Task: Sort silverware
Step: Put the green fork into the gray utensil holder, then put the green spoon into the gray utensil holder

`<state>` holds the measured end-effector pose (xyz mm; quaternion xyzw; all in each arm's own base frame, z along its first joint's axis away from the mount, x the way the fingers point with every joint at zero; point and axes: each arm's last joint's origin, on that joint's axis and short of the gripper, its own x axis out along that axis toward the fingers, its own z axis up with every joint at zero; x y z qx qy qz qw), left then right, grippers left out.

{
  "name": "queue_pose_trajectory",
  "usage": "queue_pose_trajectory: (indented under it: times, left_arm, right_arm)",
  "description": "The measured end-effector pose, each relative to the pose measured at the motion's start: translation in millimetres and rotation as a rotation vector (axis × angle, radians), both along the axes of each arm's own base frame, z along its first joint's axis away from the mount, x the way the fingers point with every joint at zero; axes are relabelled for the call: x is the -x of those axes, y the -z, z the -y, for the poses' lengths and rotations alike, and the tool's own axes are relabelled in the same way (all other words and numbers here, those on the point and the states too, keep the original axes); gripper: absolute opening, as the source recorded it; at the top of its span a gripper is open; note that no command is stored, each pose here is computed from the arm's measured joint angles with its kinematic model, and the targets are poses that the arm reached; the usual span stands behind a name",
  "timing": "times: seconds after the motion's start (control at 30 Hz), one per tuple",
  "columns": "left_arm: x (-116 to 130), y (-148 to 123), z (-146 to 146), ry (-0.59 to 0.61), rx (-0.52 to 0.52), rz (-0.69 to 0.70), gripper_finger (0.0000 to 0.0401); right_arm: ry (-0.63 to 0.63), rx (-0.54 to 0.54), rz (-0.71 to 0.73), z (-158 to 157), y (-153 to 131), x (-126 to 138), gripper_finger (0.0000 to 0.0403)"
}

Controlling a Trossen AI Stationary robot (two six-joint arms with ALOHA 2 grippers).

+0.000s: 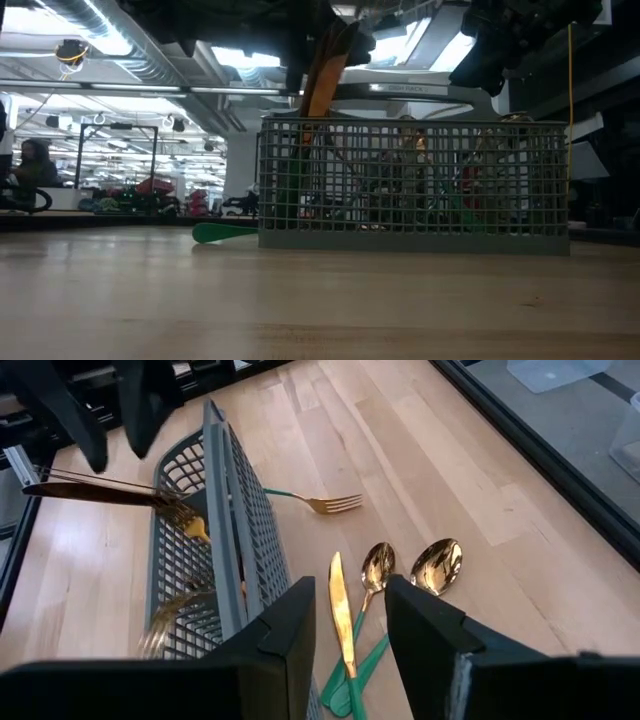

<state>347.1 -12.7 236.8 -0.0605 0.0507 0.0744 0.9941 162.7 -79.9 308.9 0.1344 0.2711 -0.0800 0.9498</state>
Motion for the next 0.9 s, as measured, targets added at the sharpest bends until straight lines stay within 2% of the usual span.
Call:
queue_pose_trajectory:
  times: [0.13,0.3,0.43,0.57,0.73,0.9]
  left_arm:
    - [6,-14,0,-0.001,0.021,0.038,0.0100]
    - [26,-44,-3,-0.015,0.163,0.105,0.0100]
    - [55,-66,-8,-0.044,0.263,0.059,0.0100]
    - [90,-71,-17,-0.136,0.387,-0.098,0.0100]
    - [125,-52,-25,-0.356,0.587,-0.373,0.0100]
    - [135,-28,-24,-0.465,0.590,-0.633,0.0100]
  right_arm:
    - [0.000,0.000,0.000,0,0,0,0.0122]
    - [0.000,-0.001,-0.001,0,0,0,0.0122]
    - [0.000,-0.002,-0.004,0,0,0,0.0122]
    - [-0.001,-0.004,-0.009,0,1,0,0.0122]
    - [-0.002,-0.002,-0.009,0,1,0,0.0122]
    - [-0.002,-0.002,-0.008,0,1,0,0.0122]
